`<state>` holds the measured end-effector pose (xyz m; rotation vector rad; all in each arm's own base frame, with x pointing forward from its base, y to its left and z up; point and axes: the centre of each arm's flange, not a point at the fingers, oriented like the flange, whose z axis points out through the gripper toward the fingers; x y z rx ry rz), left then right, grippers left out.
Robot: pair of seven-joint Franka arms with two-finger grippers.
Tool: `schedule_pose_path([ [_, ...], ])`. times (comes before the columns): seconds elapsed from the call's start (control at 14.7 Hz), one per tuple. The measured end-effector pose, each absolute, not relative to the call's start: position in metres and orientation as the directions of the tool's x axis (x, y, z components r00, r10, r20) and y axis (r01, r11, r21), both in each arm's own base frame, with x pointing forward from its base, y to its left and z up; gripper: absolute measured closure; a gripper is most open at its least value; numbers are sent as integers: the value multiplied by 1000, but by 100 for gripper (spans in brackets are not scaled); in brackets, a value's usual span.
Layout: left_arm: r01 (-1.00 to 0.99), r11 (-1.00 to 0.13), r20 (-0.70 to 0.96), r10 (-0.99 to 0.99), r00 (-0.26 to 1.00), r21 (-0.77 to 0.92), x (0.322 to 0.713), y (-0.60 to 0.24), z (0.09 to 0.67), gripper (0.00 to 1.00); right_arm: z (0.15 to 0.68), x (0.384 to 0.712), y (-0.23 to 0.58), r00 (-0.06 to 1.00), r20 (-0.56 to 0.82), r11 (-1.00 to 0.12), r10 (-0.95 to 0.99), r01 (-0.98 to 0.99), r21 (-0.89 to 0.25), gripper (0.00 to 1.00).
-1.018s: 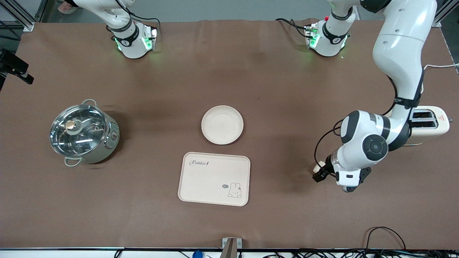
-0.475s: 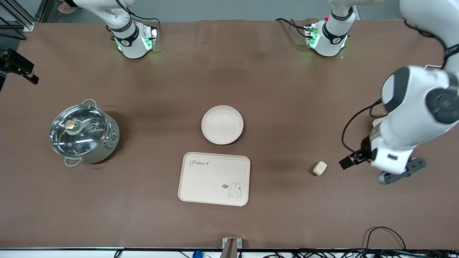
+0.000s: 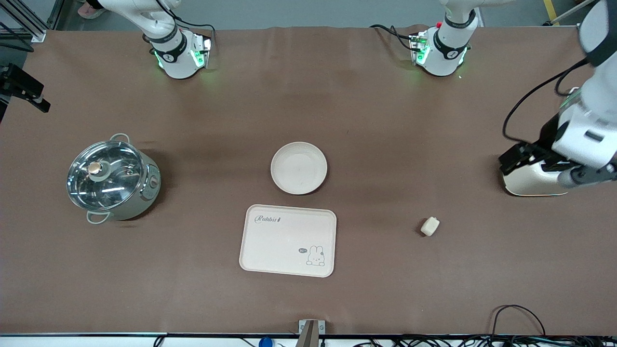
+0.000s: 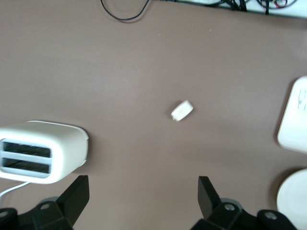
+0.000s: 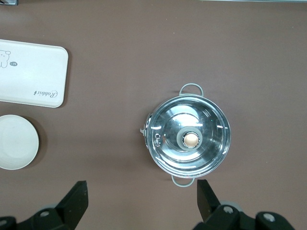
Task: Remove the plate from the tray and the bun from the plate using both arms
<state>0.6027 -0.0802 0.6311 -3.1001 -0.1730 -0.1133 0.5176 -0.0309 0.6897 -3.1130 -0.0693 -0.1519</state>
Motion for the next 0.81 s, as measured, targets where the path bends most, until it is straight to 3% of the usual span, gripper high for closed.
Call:
schedule_pose_path([
  [0.34, 13, -1000, -1, 13, 1000, -21, 564, -52, 663, 0, 689, 518, -22, 994, 94, -998, 60, 62, -22, 0],
  [0.81, -15, -1000, -37, -15, 999, -11, 510, -68, 666, 0, 687, 515, -31, 997, 68, -999, 44, 46, -22, 0],
])
